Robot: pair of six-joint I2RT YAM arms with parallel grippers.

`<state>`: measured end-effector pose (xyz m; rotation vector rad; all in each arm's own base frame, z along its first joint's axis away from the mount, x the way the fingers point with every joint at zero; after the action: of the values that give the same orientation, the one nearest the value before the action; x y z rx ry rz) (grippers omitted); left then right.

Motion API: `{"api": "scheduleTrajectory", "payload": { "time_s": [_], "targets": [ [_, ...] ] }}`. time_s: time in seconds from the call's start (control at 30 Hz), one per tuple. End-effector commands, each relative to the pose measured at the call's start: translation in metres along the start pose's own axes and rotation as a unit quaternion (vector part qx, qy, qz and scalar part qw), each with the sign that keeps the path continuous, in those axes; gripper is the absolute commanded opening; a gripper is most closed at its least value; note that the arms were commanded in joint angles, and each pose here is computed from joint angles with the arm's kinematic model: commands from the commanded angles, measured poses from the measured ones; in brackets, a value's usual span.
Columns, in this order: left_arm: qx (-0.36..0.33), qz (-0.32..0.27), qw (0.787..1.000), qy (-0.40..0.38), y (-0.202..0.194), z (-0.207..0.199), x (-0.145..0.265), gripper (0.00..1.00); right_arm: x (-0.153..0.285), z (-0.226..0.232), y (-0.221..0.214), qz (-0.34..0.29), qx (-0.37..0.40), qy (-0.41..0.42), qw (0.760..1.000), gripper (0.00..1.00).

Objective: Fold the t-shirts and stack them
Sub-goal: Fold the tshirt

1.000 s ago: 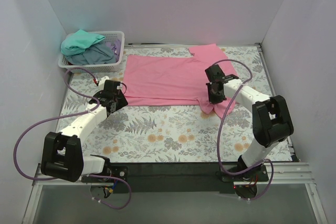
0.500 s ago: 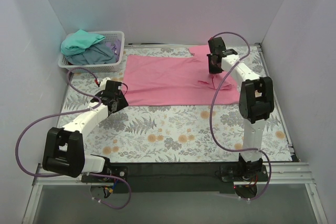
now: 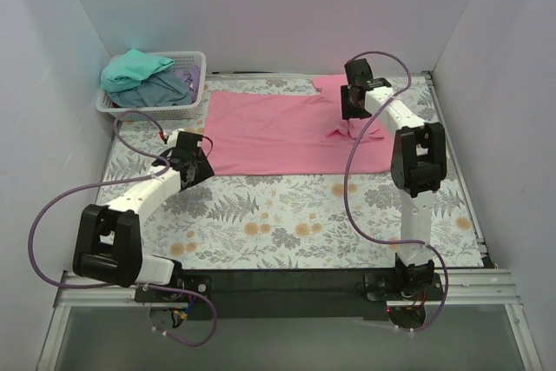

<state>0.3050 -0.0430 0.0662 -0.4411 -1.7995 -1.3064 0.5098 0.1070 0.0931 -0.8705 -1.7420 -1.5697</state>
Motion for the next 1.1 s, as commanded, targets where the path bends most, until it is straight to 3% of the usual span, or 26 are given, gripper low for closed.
{"api": "scheduleTrajectory", "payload": {
  "time_s": [0.0, 0.1, 0.17, 0.27, 0.3, 0.4, 0.6, 0.9, 1.07],
  "targets": [
    [0.02, -0.02, 0.999, -0.03, 0.025, -0.021, 0.01, 0.57, 0.032, -0.014, 0.015, -0.028, -0.032, 0.01, 0.999, 0.51],
    [0.032, -0.025, 0.998, -0.054, 0.042, -0.039, 0.014, 0.55, 0.052, -0.026, -0.001, -0.024, -0.075, 0.041, 0.996, 0.5],
    [0.032, -0.004, 0.998, -0.062, 0.039, -0.048, 0.007, 0.51, 0.072, -0.037, 0.005, -0.059, -0.108, 0.069, 0.99, 0.49],
    [0.04, 0.018, 0.996, -0.073, 0.038, -0.062, -0.003, 0.44, 0.086, -0.042, -0.024, -0.063, -0.159, 0.132, 0.976, 0.47],
    [0.043, 0.021, 0.996, -0.073, 0.039, -0.064, -0.005, 0.42, 0.096, -0.048, -0.016, -0.094, -0.177, 0.162, 0.966, 0.46],
    [0.041, 0.039, 0.997, -0.056, 0.032, -0.065, -0.021, 0.36, 0.089, -0.048, -0.05, -0.076, -0.214, 0.21, 0.951, 0.44],
    [0.057, 0.058, 0.997, -0.014, 0.03, -0.047, -0.043, 0.32, 0.06, -0.079, -0.098, -0.05, -0.305, 0.226, 0.924, 0.42],
    [0.072, 0.123, 0.988, 0.054, -0.011, -0.001, -0.059, 0.3, 0.025, -0.115, -0.182, 0.009, -0.415, 0.175, 0.893, 0.41],
    [0.076, 0.143, 0.985, 0.056, -0.025, 0.008, -0.048, 0.3, 0.029, -0.127, -0.197, 0.014, -0.426, 0.141, 0.894, 0.41]
  ]
}}
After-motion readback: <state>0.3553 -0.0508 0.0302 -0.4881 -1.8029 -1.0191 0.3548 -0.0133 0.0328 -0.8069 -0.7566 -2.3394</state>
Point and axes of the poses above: each gripper's point midway between its finger pads, its own x axis back along the fingers, its own z axis along the line the jaws close on, y = z × x, the point moved 1 cm from there along x, back along the fingers, and after that the axes turned 1 degree about -x, right-handed, at the moved point
